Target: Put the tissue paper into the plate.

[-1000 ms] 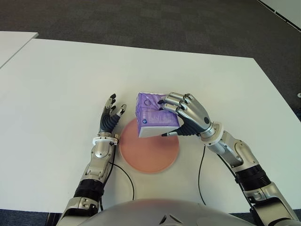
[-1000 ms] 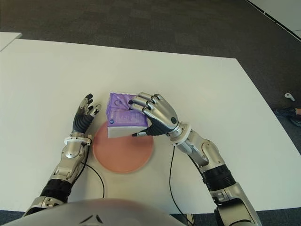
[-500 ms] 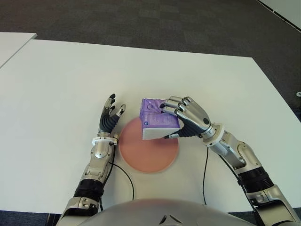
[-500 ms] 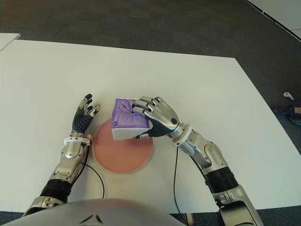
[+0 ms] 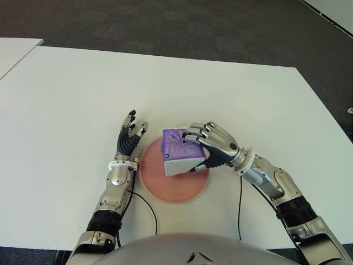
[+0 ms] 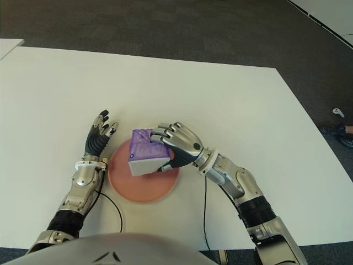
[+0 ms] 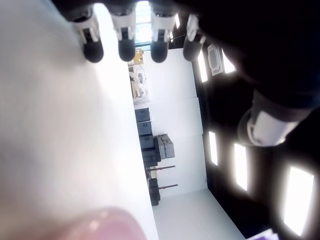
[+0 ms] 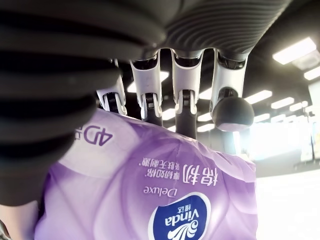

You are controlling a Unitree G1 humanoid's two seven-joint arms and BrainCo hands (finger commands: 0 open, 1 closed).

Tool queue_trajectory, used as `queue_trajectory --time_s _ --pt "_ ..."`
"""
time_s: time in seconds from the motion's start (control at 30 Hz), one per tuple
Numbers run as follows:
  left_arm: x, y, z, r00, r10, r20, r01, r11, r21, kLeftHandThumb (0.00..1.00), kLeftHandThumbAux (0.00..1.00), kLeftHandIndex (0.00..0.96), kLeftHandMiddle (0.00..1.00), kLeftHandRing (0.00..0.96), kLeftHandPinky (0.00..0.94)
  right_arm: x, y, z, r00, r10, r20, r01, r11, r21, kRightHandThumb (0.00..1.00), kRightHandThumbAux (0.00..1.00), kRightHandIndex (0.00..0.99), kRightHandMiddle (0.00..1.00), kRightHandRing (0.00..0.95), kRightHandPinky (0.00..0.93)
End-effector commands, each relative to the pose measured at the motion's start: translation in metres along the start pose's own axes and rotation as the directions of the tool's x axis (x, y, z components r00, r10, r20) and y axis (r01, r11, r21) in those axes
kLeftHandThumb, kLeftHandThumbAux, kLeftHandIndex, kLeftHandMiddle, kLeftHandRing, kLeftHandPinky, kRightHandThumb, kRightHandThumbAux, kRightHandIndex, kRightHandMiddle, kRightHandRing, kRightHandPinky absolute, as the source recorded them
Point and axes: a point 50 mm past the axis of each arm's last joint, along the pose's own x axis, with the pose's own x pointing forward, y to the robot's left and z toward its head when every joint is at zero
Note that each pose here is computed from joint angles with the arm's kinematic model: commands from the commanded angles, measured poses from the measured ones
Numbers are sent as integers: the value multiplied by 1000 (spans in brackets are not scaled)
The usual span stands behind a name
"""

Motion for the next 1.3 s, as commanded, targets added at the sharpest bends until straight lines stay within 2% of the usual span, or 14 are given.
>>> queue_trajectory --time_s 0.03,0.17,0.37,0.43,0.47,0.5,0.53,0.57,0.6,0.7,0.83,0.97,1.13,1.3 --pt "-9 1 -16 996 5 -90 -5 1000 1 42 499 0 0 0 8 0 6 -1 1000 31 -3 -31 999 32 726 709 441 845 849 862" --pt "-9 1 -16 996 4 -90 -4 1000 0 43 508 0 0 0 3 1 8 -1 999 33 -8 -33 999 42 725 709 442 841 845 848" --pt "-9 2 -16 996 -1 -93 1 1000 2 37 507 0 0 0 0 6 10 -4 999 34 -14 -33 998 52 709 713 435 774 757 720" --pt "-8 2 -16 996 -2 -94 2 1000 3 36 506 0 0 0 0 6 10 -4 999 47 -9 -46 998 47 702 715 430 704 686 649" --pt "-8 2 -16 995 -3 -95 4 1000 4 37 505 0 0 0 0 7 9 -3 998 65 -2 -65 997 39 693 718 422 590 570 542" --pt "-8 2 -16 995 -4 -96 5 1000 5 38 502 0 0 0 0 7 9 -3 997 78 2 -78 996 34 550 681 351 473 451 427" --pt "-8 2 -16 995 -7 -97 8 1000 10 38 501 0 0 0 0 7 9 -1 994 110 11 -110 994 19 496 668 325 431 408 387" --pt "-8 2 -16 995 -8 -97 9 1000 13 39 499 0 0 0 0 7 9 0 991 131 15 -131 991 9 366 649 243 320 295 269" --pt "-8 2 -16 995 -8 -96 10 1000 17 39 498 0 0 0 0 7 8 1 988 151 20 -151 989 0 281 637 191 249 222 193" --pt "-7 2 -16 995 -8 -96 10 1000 21 40 495 0 0 0 0 8 6 3 983 183 26 -182 983 -13 142 613 90 117 89 63" --pt "-6 2 -17 995 -10 -99 12 1000 20 41 493 0 0 0 0 9 5 5 973 230 29 -229 973 -21 54 566 20 26 19 13" --pt "-6 2 -17 995 -10 -102 12 1000 17 45 492 0 0 0 0 9 3 6 967 252 31 -252 968 -16 31 522 5 6 4 3" --pt "-5 3 -18 994 -3 -107 6 1000 24 51 495 0 0 0 0 10 -1 6 966 257 31 -257 966 -24 38 474 0 0 0 0" --pt "-3 3 -19 994 -3 -110 7 999 33 59 500 0 0 0 0 12 -4 7 973 232 25 -230 972 -40 88 408 0 0 0 0"
